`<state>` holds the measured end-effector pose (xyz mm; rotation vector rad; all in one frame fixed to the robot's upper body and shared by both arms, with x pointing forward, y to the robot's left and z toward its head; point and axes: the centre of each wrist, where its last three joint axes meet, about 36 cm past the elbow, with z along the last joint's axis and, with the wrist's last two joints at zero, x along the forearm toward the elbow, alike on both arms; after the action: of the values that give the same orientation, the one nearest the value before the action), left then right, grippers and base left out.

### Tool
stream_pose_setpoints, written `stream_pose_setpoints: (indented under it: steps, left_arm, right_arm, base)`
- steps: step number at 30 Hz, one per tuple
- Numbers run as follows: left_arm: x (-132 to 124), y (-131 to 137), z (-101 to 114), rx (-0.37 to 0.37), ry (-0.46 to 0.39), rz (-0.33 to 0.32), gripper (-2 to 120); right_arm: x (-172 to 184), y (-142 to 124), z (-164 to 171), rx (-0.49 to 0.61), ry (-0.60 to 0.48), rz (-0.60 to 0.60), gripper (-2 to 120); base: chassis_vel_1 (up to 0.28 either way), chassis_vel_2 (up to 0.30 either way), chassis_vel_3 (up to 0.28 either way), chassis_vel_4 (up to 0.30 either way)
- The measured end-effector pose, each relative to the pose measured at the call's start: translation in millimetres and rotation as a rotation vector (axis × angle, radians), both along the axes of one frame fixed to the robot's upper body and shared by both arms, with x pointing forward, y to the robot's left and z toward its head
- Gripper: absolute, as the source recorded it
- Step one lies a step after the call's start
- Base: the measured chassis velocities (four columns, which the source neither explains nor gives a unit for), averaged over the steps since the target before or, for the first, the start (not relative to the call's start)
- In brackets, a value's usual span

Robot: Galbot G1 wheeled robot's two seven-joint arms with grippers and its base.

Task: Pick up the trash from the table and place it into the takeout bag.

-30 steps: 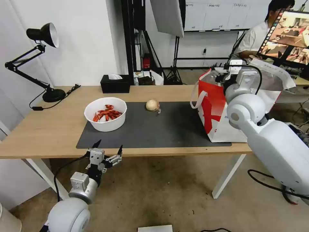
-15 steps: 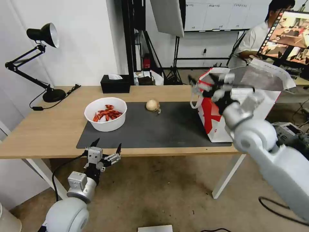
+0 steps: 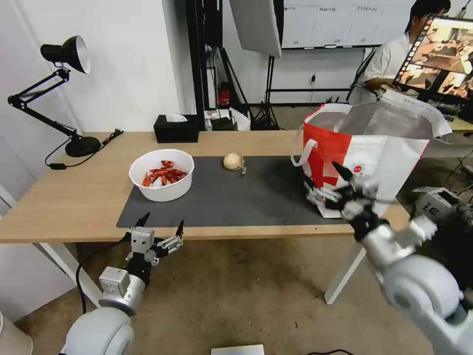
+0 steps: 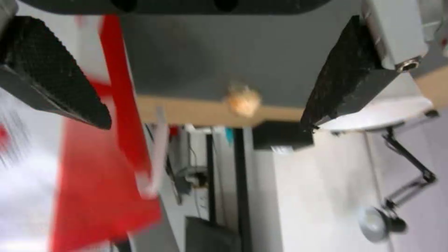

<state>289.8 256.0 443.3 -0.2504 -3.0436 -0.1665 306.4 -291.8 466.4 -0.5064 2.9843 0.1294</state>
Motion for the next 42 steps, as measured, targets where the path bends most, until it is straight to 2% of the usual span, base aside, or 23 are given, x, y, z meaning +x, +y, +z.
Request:
stream_pose_setpoints:
  steps: [1, 4, 12, 42]
  left_arm:
    - [0, 0, 0, 0.000, 0.000, 0.000, 100]
    - [-5, -2, -11, 0.011, 0.018, 0.009, 100]
    - [-20, 5, -30, 0.046, 0.081, 0.032, 100]
    - [-27, 8, -30, 0.048, 0.088, 0.043, 100]
  right_arm:
    - [0, 0, 0, 0.000, 0.000, 0.000, 100]
    - [-21, -1, -42, -0.021, 0.040, -0.039, 100]
    - [-39, 8, -89, -0.040, 0.105, -0.049, 100]
    - [-40, 16, -95, -0.030, 0.131, -0.032, 100]
  base:
    - [0.000, 0.000, 0.000, 0.000]
    - [0.000, 0.000, 0.000, 0.000]
    - [0.000, 0.000, 0.000, 0.000]
    - [0.000, 0.000, 0.000, 0.000]
